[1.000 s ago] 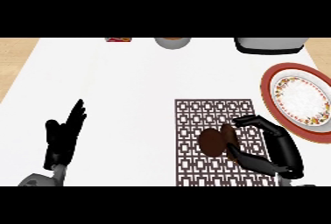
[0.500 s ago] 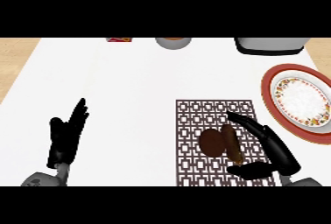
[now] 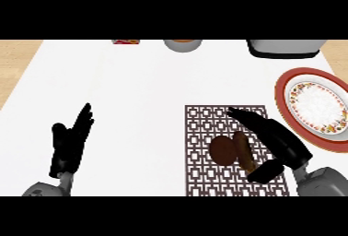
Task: Pick the cupcake from the placemat and place it in the plate
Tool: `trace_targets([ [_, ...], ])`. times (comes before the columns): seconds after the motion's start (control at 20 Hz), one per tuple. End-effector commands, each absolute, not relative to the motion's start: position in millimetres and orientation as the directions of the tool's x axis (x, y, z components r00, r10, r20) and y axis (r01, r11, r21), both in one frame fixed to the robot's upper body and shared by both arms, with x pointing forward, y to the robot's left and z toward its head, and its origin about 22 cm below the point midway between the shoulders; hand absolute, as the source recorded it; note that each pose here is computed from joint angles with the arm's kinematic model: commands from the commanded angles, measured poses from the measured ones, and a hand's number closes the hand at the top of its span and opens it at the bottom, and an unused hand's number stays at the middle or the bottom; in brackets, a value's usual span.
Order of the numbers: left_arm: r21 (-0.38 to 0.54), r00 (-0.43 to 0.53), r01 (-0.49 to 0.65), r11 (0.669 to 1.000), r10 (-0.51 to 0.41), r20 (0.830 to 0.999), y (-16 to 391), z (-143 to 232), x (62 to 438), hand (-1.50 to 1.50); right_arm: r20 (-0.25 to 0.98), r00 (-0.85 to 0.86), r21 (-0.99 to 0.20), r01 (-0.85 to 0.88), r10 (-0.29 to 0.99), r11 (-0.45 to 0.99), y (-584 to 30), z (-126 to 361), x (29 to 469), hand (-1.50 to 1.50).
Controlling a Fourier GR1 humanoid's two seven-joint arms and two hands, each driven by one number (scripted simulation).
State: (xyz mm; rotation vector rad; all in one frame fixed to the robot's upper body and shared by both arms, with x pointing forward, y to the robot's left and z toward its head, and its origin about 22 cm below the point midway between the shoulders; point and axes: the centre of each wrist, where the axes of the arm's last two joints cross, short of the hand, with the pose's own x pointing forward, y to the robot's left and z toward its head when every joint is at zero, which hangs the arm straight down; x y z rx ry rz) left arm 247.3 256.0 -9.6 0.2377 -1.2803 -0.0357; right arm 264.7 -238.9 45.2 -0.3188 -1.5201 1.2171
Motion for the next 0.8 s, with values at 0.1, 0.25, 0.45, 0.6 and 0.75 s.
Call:
trace_targets([
  [0.1,0.202,0.284,-0.121,0.972,-0.161,0.945,252,3,262,0.0,0.488,-0.305,-0.802,-0.526,0.817,0.283,-211,60,274,-1.5],
  [0.25,0.18,0.281,-0.121,0.976,-0.14,0.95,253,4,261,0.0,0.475,-0.298,-0.791,-0.557,0.828,0.253,-219,57,273,-1.5],
  [0.45,0.2,0.286,-0.119,0.972,-0.16,0.945,231,-24,242,0.0,0.477,-0.27,-0.772,-0.584,0.836,0.251,-205,38,282,-1.5],
  [0.6,0.202,0.291,-0.105,0.974,-0.164,0.943,245,-12,240,0.0,0.464,-0.262,-0.779,-0.575,0.846,0.249,-193,32,281,-1.5],
  [0.75,0.201,0.292,-0.111,0.973,-0.162,0.943,248,-11,233,0.0,0.474,-0.278,-0.767,-0.596,0.835,0.237,-204,24,283,-1.5],
])
